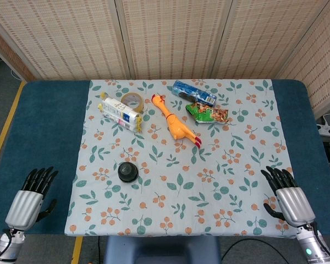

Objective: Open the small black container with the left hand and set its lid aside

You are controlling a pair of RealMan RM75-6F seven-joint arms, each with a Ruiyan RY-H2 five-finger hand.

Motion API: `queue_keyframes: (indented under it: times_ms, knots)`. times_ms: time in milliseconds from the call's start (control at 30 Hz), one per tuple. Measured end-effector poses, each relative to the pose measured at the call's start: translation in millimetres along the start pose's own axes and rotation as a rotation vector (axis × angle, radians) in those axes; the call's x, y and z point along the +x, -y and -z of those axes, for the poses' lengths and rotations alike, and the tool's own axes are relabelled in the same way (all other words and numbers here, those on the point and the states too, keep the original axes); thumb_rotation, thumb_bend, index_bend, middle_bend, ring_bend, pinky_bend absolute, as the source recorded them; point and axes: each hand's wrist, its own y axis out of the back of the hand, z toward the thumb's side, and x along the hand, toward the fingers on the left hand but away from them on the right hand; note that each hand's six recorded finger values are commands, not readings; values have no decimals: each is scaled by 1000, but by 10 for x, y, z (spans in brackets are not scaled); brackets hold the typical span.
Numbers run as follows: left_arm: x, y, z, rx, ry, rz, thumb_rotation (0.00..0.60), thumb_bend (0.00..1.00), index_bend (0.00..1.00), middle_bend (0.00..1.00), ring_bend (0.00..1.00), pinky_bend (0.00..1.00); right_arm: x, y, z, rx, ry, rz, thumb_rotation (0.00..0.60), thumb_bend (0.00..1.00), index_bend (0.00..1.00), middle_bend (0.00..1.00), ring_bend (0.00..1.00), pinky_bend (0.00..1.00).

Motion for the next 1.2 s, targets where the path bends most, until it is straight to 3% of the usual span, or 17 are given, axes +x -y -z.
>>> queue_keyframes:
  times_ms: [233,467,833,1200]
  knots:
    - [15,17,-104,-45,52,-7,600,358,0,0,0,84,25,-17,-4,-12,-6,3,600,201,0,0,0,0]
    - [87,224,-554,-163,200,56,600,338,0,0,0,89,29,-2,-26,-13,-15,-5,600,201,0,0,0,0]
    - [566,532,-1219,-141,330,122,600,318,0,0,0,81,24,17,-31,-17,-22,-19,600,201,0,0,0,0]
    - [901,835,-1627,-16,363,119,600,298,0,0,0,74,12,20,-23,-23,-22,-26,600,202,0,0,0,0]
